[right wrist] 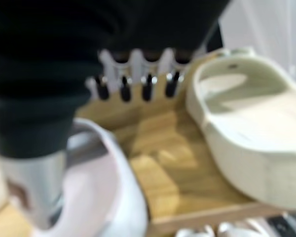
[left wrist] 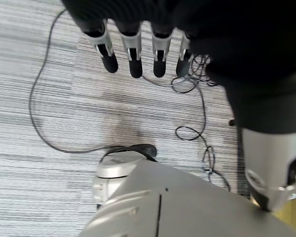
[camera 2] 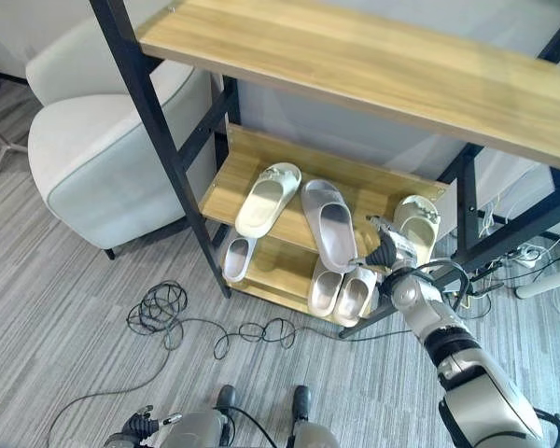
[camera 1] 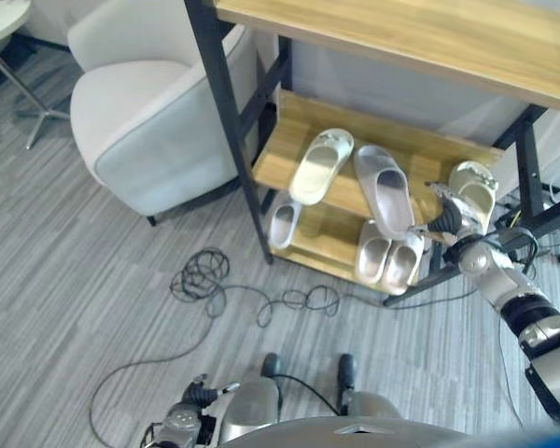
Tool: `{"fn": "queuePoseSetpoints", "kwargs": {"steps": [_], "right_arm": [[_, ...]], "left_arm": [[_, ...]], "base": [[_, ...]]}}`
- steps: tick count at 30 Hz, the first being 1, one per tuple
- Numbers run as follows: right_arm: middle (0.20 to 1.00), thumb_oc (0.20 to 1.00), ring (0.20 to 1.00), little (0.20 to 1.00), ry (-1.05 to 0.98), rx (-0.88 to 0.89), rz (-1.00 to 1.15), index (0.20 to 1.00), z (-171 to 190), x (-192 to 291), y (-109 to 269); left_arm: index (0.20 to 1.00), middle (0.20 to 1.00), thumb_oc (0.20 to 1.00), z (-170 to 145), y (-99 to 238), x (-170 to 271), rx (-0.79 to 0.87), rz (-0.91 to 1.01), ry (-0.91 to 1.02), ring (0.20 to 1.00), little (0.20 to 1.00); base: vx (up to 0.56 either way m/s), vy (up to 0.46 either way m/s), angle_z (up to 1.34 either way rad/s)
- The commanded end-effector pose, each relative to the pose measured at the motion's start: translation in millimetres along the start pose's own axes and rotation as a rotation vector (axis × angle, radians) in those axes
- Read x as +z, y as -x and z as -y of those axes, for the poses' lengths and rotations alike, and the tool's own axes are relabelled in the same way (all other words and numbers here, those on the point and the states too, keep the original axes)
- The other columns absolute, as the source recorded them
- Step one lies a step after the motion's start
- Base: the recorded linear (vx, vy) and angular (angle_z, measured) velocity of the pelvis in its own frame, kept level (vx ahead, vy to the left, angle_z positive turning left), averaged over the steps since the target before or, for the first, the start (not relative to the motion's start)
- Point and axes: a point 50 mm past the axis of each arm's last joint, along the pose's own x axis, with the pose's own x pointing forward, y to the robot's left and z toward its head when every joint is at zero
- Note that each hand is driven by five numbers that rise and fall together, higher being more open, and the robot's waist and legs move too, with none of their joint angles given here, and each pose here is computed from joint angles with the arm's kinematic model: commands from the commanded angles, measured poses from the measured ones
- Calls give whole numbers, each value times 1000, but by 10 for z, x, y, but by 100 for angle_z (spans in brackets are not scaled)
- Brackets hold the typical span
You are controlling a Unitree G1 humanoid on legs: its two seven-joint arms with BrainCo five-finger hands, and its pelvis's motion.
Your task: Arrange the slippers neatly on the shoe rack.
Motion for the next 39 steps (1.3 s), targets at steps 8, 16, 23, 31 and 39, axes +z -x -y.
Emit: {"fn": "queuePoseSetpoints", "kwargs": {"steps": [8, 16, 23, 31, 39], "right_arm": [[1000, 1000, 1000, 1000, -196, -304, 3, 1000, 813, 218, -336], [1000, 1000, 1000, 1000, -227, -367, 18, 1000, 1054, 276, -390], [200, 200, 200, 200, -199, -339, 7, 200, 1070, 293, -434], [200, 200, 200, 200, -192, -323, -43, 200, 1013, 174, -411], [200, 200, 200, 200, -191, -333, -180, 200, 825, -121, -307]], "left_arm": [[1000, 1000, 1000, 34, -11, 107, 10, 53, -35, 1000, 1000], [1000, 1000, 1000, 23, -19, 178, 17, 86, -34, 1000, 1000], [1000, 1000, 1000, 17, -24, 231, 17, 111, -29, 1000, 1000], [1000, 1000, 1000, 44, -30, 304, 2, 133, 15, 1000, 1000], [1000, 1000, 1000, -59, -28, 224, 25, 109, 10, 1000, 1000]], "base": [[7, 6, 5], [30, 2, 3], [50, -10, 8], [10, -5, 1], [-4, 0, 2]]}}
